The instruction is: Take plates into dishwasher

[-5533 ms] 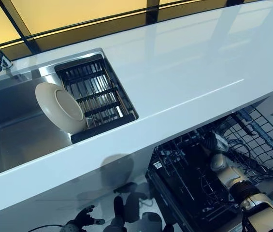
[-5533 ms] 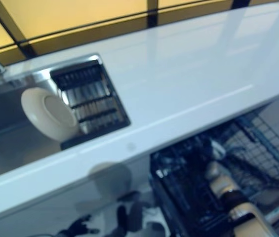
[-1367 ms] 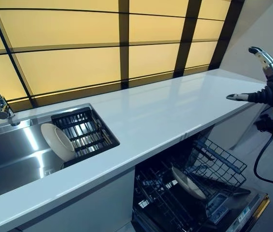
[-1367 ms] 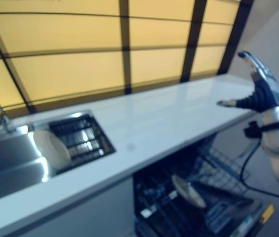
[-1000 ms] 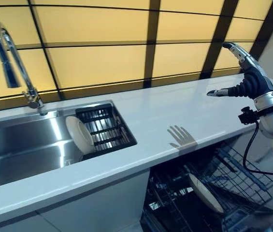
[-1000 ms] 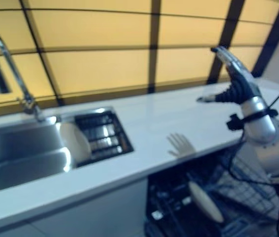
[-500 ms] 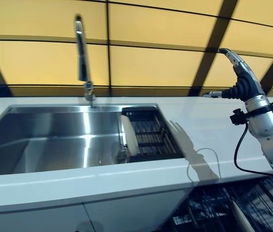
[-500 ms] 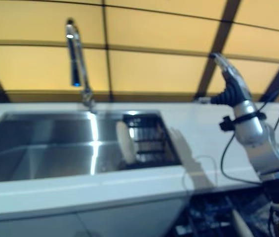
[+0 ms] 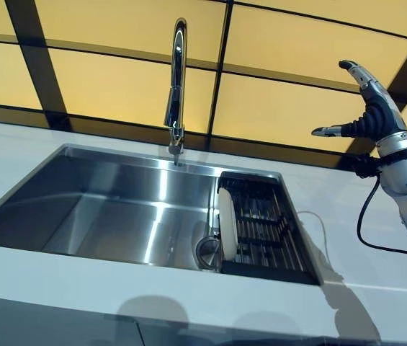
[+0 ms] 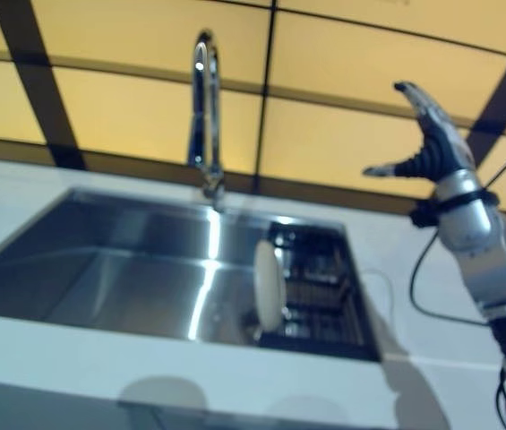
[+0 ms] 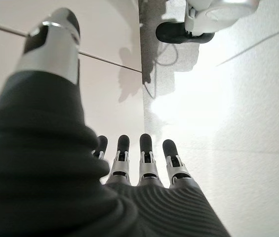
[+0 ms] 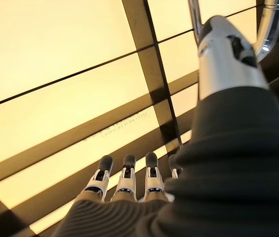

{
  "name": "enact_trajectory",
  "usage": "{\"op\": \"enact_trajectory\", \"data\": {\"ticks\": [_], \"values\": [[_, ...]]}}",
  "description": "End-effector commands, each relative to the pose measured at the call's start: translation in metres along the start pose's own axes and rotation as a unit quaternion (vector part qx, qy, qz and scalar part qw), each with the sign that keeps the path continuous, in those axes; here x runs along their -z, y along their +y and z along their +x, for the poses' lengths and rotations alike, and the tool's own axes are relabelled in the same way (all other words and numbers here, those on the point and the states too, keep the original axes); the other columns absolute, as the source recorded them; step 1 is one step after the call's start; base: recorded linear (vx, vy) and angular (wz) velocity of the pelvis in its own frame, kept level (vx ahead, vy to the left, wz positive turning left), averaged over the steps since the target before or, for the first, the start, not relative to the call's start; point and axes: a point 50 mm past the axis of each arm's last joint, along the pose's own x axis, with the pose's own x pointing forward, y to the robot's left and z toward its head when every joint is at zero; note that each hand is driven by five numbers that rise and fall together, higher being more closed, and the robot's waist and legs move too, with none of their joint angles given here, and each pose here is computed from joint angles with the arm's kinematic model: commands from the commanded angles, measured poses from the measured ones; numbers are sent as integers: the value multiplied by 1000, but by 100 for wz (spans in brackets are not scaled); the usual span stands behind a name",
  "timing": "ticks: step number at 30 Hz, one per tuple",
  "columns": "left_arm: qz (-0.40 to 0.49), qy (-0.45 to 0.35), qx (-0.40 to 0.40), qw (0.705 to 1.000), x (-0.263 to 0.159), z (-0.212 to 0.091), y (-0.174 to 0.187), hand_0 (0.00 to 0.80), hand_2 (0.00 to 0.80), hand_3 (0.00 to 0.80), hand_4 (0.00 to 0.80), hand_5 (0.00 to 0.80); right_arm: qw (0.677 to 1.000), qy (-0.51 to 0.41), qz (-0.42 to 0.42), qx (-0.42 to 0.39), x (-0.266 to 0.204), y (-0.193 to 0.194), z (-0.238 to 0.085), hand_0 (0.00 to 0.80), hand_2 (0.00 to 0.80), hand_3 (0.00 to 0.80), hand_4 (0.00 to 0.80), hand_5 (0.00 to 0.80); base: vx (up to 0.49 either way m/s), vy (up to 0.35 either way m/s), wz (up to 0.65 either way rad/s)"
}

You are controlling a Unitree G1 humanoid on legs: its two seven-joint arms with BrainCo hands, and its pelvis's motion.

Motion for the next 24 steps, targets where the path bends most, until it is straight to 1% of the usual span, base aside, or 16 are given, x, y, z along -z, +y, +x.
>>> {"op": "enact_trajectory", "data": {"ticks": [1, 4, 5, 6, 9, 12, 13, 14, 15, 17, 18, 19, 20, 21, 24], "values": [[11, -12, -5, 1000, -1, -1, 8, 0, 0, 0, 0, 0, 997, -62, -50, 7, -22, -23, 19, 0, 0, 0, 0, 0, 51, -94, 33], [10, -16, 0, 1000, -1, -1, 5, 0, 0, 0, 0, 0, 993, -83, -84, -22, -29, -22, 23, 0, 0, 0, 0, 0, 52, -95, 5], [10, -19, 1, 1000, -1, -1, 4, 0, 0, 0, 0, 0, 988, -97, -115, -31, -32, -21, 25, 0, 0, 0, 0, 0, 49, -77, 0], [9, -22, 2, 1000, -2, -1, 2, 0, 0, 0, 0, 0, 981, -118, -146, -44, -37, -21, 27, 0, 0, 0, 0, 0, 46, -79, -2], [7, -27, -1, 1000, -3, -2, 2, 0, 0, 0, 0, 0, 968, -151, -194, -59, -48, -23, 30, 0, 0, 0, 0, 0, 47, -68, -8], [10, -29, -5, 1000, -3, -2, 5, 0, 0, 0, 0, 0, 941, -205, -253, -90, -63, -21, 30, 0, 0, 0, 0, 0, 54, -58, 5], [12, -29, -6, 999, -3, -3, 6, 0, 0, 0, 0, 0, 926, -229, -284, -98, -68, -20, 29, 0, 0, 0, 0, 0, 23, -37, 9], [12, -29, -6, 999, -2, -3, 6, 0, 0, 0, 0, 0, 921, -235, -293, -101, -70, -19, 29, 0, 0, 0, 0, 0, 33, -47, 7], [11, -29, -8, 999, -1, -3, 7, 0, 0, 0, 0, 0, 891, -278, -337, -119, -77, -15, 28, 0, 0, 0, 0, 0, 25, -37, 5], [10, -29, -9, 999, 0, -4, 8, 0, 0, 0, 0, 0, 868, -309, -366, -133, -84, -12, 26, 0, 0, 0, 0, 0, 33, -36, 5], [11, -28, -9, 1000, 1, -4, 9, 0, 0, 0, 0, 0, 848, -332, -389, -142, -89, -8, 25, 0, 0, 0, 0, 0, 31, -23, 8], [11, -28, -9, 1000, 1, -4, 8, 0, 0, 0, 0, 0, 844, -337, -392, -143, -90, -8, 25, 0, 0, 0, 0, 0, 29, -21, 8], [11, -26, -9, 1000, 3, -4, 8, 0, 0, 0, 0, 0, 830, -354, -404, -147, -93, -6, 24, 0, 0, 0, 0, 0, 29, -24, 6], [11, -23, -10, 1000, 6, -5, 9, 0, 0, 0, 0, 0, 807, -379, -426, -154, -97, -2, 22, 0, 0, 0, 0, 0, 35, -28, 7], [14, -19, -10, 1000, 9, -5, 10, 0, 0, 0, 0, 0, 782, -409, -439, -167, -103, 4, 21, 0, 0, 0, 0, 0, 26, -19, 5]]}}
